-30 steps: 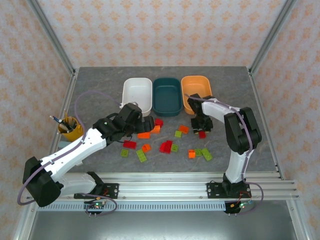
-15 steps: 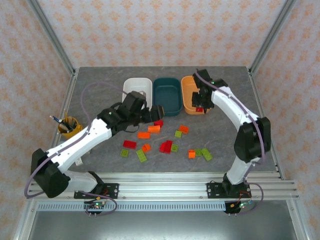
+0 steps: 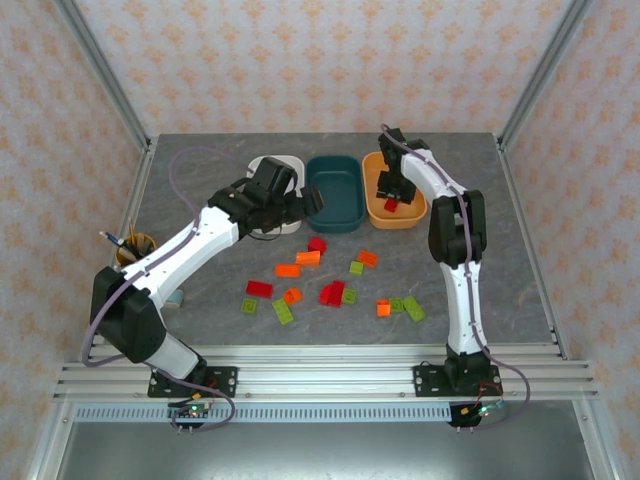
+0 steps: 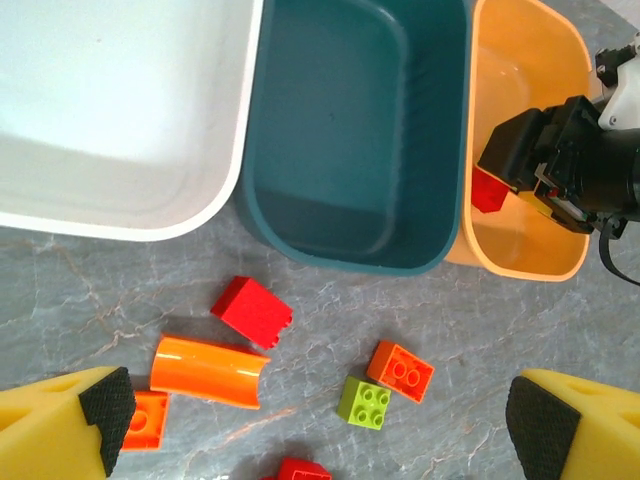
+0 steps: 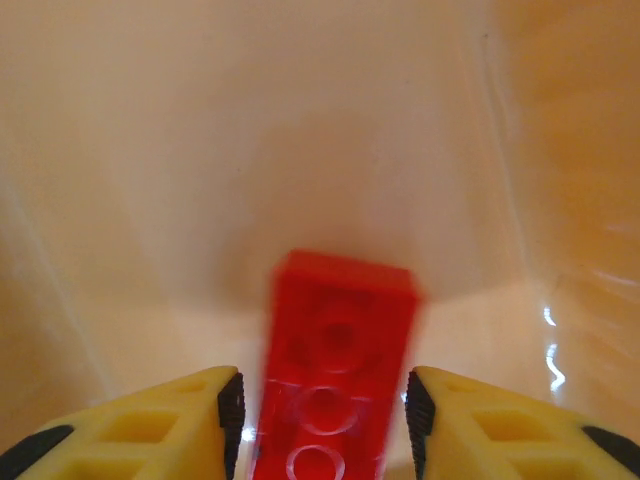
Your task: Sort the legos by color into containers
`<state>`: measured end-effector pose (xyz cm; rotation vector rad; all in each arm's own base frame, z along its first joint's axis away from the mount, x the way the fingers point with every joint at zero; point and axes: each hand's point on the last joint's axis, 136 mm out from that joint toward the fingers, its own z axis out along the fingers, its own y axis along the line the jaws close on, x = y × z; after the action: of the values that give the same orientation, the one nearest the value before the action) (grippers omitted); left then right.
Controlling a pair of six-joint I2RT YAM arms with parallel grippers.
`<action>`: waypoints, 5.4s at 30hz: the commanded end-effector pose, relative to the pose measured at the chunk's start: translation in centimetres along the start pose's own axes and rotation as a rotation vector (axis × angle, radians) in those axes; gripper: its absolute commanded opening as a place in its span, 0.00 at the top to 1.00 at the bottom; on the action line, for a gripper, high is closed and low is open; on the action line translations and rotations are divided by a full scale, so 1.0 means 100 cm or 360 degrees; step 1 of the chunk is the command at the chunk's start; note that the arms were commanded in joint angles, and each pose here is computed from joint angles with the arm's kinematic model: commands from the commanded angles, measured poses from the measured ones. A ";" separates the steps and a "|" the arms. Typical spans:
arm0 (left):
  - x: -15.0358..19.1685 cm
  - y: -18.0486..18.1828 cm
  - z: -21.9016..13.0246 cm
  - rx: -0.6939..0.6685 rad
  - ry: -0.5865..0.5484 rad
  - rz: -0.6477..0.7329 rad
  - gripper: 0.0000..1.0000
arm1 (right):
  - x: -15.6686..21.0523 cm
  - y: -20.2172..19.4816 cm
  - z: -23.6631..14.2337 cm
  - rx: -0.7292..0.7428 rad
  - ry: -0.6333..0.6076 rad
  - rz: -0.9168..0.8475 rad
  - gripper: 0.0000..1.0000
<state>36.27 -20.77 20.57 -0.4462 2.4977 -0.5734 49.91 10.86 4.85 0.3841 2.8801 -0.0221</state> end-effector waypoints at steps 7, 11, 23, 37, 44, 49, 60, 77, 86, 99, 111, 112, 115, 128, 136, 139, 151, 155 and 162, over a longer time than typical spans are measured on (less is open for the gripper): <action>0.031 0.061 -0.024 -0.0296 0.0079 -0.0057 0.02 | -0.018 0.005 -0.111 -0.0087 -0.0288 -0.0060 0.38; 0.057 0.087 -0.020 -0.0383 0.0192 -0.0035 0.06 | 0.013 0.019 -0.161 -0.0231 -0.0447 -0.0184 0.34; 0.107 0.119 0.033 -0.0674 0.0532 0.0451 0.00 | 0.194 0.052 -0.182 -0.0839 -0.0321 -0.0343 0.19; 0.110 0.112 0.083 -0.0730 0.0585 0.0532 0.00 | 0.239 0.032 -0.174 -0.0903 -0.0200 -0.0343 0.16; 0.115 0.117 0.096 -0.0740 0.0599 0.0507 0.00 | 0.238 0.035 -0.177 -0.0928 -0.0205 -0.0341 0.16; 0.116 0.117 0.103 -0.0732 0.0624 0.0492 0.03 | 0.239 0.035 -0.176 -0.0923 -0.0201 -0.0341 0.16; 0.126 0.124 0.109 -0.0789 0.0732 0.0475 0.18 | 0.238 0.033 -0.174 -0.0905 -0.0203 -0.0326 0.16; 0.119 0.126 0.087 -0.0829 0.0662 0.0461 0.35 | 0.234 0.032 -0.188 -0.0944 -0.0266 -0.0317 0.17; 0.093 0.109 0.040 -0.0805 0.0565 0.0472 0.36 | 0.220 0.036 -0.214 -0.0997 -0.0365 -0.0290 0.17; -0.033 0.090 0.044 -0.0763 0.0396 0.0340 0.35 | 0.160 0.077 -0.266 -0.1260 -0.0681 -0.0066 0.17; -0.092 0.113 0.127 -0.0794 0.0404 0.0215 0.33 | 0.136 0.094 -0.268 -0.1244 -0.0736 -0.0022 0.16; -0.093 0.114 0.132 -0.0788 0.0414 0.0208 0.32 | 0.138 0.093 -0.265 -0.1229 -0.0718 -0.0025 0.16; -0.089 0.116 0.146 -0.0777 0.0445 0.0194 0.28 | 0.143 0.087 -0.257 -0.1176 -0.0683 -0.0027 0.16; -0.119 0.080 0.099 -0.0642 0.0259 0.0156 0.13 | 0.152 0.032 -0.245 -0.0836 -0.0673 -0.0003 0.17; -0.112 0.029 0.033 -0.0385 0.0078 0.0109 0.10 | 0.173 -0.041 -0.232 -0.0320 -0.0520 0.0161 0.19; -0.084 0.006 0.012 -0.0218 0.0053 0.0160 0.10 | 0.195 -0.081 -0.216 -0.0090 -0.0393 0.0394 0.20; 0.088 -0.027 -0.008 0.0158 0.0325 0.0531 0.08 | 0.274 -0.116 -0.105 -0.0034 0.0177 0.1245 0.01; 0.113 -0.034 -0.012 0.0220 0.0351 0.0583 0.08 | 0.281 -0.118 -0.085 -0.0023 0.0242 0.1318 0.01; 0.125 -0.047 -0.012 0.0275 0.0353 0.0584 0.08 | 0.287 -0.108 -0.056 -0.0033 0.0359 0.1278 0.01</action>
<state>26.13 -28.95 17.10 0.1702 2.6717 -0.6540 18.27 7.27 4.23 1.5652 2.6960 0.1332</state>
